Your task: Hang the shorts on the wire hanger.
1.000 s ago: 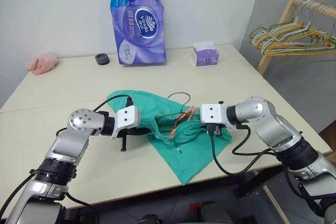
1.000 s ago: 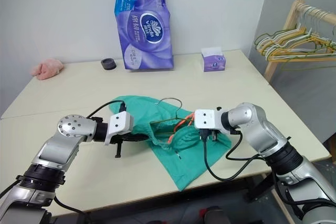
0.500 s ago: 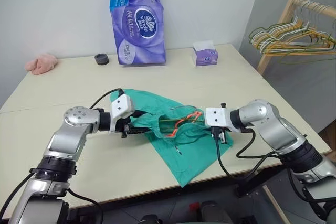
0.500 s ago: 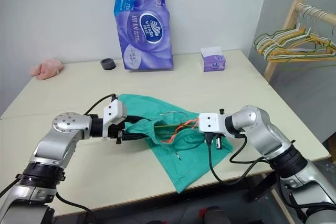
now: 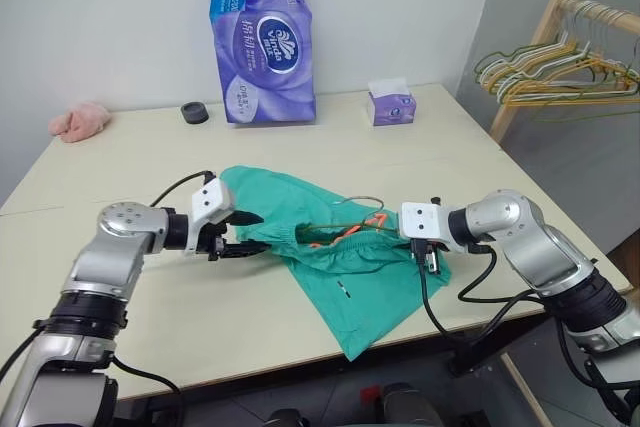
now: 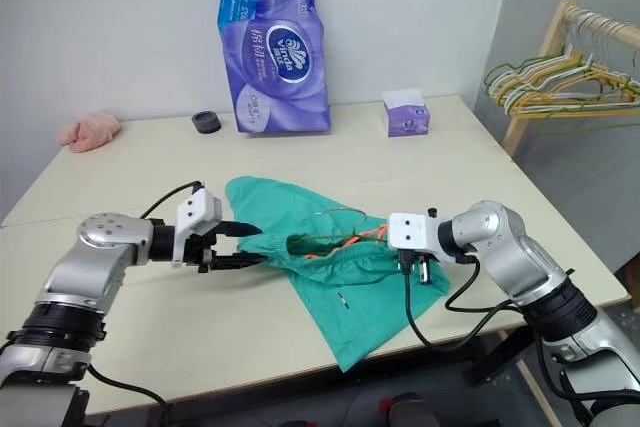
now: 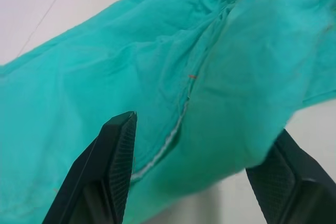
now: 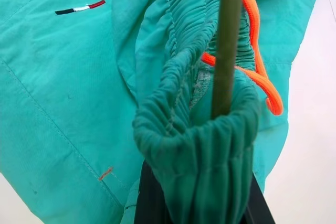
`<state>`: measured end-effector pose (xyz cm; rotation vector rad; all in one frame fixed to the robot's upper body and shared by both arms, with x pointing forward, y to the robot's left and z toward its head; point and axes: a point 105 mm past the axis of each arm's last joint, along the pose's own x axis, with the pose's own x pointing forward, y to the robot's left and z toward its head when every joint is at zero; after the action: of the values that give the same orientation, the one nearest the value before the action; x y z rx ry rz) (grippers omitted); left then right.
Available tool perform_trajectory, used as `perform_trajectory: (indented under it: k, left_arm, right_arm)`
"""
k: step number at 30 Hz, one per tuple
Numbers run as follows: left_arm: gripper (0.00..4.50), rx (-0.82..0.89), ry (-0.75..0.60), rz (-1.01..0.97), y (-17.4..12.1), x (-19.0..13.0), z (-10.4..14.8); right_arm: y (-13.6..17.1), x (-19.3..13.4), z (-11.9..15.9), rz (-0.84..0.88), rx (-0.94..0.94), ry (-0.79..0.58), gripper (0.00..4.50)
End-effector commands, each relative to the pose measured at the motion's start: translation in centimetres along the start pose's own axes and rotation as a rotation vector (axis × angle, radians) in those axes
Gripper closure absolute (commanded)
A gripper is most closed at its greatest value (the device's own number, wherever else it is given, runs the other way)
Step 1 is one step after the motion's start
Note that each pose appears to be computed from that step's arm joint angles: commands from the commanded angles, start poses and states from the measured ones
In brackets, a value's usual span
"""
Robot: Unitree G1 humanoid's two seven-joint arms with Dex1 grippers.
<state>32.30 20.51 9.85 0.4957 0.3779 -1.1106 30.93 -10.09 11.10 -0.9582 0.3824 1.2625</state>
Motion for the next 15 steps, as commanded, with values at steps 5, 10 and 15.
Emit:
perform_trajectory:
  k: [5,10,15]
  left_arm:
    - [3.75,0.151,0.005,0.142,2.6,-0.3,0.5]
    - [4.48,0.171,-0.014,0.17,3.2,-0.4,0.9]
    - [4.48,0.177,-0.01,0.161,3.1,-0.5,0.7]
  right_arm:
    - [0.0,-1.4,1.0,-0.005,-0.003,-0.029,4.5]
    - [0.3,-1.6,0.8,-0.001,0.019,-0.023,4.5]
    - [0.4,-2.1,0.2,-0.005,0.065,-0.012,4.5]
